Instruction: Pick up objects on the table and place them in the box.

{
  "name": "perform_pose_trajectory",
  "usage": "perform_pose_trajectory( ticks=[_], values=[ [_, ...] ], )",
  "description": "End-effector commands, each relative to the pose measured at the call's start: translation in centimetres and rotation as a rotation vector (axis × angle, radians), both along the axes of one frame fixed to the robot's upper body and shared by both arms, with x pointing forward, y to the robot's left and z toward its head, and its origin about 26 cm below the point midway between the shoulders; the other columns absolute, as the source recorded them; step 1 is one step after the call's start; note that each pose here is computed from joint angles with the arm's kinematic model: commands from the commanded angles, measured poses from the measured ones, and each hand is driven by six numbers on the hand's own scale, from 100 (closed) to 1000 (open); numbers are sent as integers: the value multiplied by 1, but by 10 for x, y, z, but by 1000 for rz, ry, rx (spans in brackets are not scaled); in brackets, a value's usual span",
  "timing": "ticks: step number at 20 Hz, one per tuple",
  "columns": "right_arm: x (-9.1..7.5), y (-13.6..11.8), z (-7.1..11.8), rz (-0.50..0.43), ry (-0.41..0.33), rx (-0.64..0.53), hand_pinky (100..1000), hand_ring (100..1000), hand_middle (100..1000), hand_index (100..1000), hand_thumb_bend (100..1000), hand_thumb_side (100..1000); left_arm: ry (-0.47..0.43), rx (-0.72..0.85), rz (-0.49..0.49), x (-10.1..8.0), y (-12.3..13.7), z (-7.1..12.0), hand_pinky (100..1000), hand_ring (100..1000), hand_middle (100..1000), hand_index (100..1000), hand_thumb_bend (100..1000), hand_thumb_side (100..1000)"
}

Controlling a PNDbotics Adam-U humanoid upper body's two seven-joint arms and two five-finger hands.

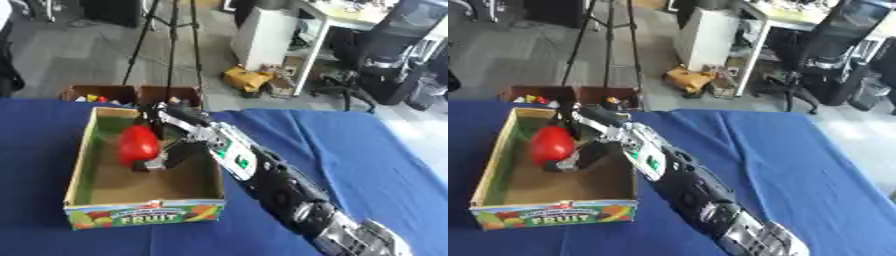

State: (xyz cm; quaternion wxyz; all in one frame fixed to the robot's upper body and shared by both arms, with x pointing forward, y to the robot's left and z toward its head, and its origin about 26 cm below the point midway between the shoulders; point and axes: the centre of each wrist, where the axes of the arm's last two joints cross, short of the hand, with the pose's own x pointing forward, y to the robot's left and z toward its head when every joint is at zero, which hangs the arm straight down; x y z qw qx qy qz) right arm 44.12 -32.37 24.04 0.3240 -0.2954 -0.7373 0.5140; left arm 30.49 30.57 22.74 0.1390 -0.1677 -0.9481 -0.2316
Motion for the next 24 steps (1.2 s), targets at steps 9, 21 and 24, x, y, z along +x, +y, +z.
perform_pose_trajectory(
  ticks=[9, 21, 24],
  values=[
    [-3, -3, 10, 18, -27, -143, 643, 1000, 435, 814, 627, 620, -26, 15, 1, -3, 0, 9, 611, 729, 685, 883, 100, 799],
    [-39, 1, 61, 95, -258, 94, 719, 1000, 530, 867, 534, 898, -9, 23, 18, -5, 3, 6, 612, 730, 687, 883, 100, 798],
    [-62, 3, 83, 138, -353, 230, 756, 1000, 559, 888, 487, 981, -5, 22, 25, -5, 4, 5, 613, 731, 688, 883, 100, 796]
  ],
)
